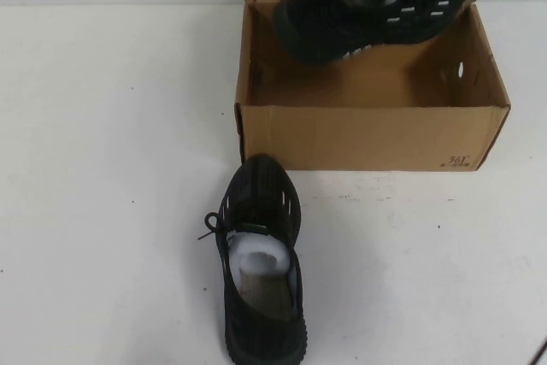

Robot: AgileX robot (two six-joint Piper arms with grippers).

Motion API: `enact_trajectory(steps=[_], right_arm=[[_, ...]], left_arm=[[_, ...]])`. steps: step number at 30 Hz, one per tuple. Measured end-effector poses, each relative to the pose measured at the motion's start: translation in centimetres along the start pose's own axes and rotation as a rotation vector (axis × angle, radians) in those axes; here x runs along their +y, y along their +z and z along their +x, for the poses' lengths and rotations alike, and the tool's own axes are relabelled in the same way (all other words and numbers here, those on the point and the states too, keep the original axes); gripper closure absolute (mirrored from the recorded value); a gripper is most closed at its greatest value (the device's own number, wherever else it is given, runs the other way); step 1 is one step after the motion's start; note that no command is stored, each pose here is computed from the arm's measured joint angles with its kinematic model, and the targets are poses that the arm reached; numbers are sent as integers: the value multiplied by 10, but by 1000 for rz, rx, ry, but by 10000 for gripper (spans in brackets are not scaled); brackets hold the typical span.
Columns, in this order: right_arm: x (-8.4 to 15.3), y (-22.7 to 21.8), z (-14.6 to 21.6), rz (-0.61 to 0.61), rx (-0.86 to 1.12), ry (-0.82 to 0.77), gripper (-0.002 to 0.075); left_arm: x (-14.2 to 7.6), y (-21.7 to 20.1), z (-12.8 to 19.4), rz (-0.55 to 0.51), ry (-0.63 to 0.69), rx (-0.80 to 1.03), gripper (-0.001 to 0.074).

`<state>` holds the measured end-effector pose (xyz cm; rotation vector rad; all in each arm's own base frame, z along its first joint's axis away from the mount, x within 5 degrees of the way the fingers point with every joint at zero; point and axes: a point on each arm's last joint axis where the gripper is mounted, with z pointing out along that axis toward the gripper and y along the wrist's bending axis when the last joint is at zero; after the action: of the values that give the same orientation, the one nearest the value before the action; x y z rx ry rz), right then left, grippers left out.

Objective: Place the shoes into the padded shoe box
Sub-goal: Place the shoe in the shoe box

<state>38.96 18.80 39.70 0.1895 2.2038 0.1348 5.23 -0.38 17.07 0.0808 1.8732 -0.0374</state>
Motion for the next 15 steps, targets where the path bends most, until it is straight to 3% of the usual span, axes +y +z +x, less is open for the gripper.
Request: enact_trajectory(steps=[8,15], right_arm=[[-3,61,8,41,45,99,708],[1,82,15,-1,71,207,708]], left_arm=[[0,0,0,0,0,0,739],[0,0,0,0,0,0,738]])
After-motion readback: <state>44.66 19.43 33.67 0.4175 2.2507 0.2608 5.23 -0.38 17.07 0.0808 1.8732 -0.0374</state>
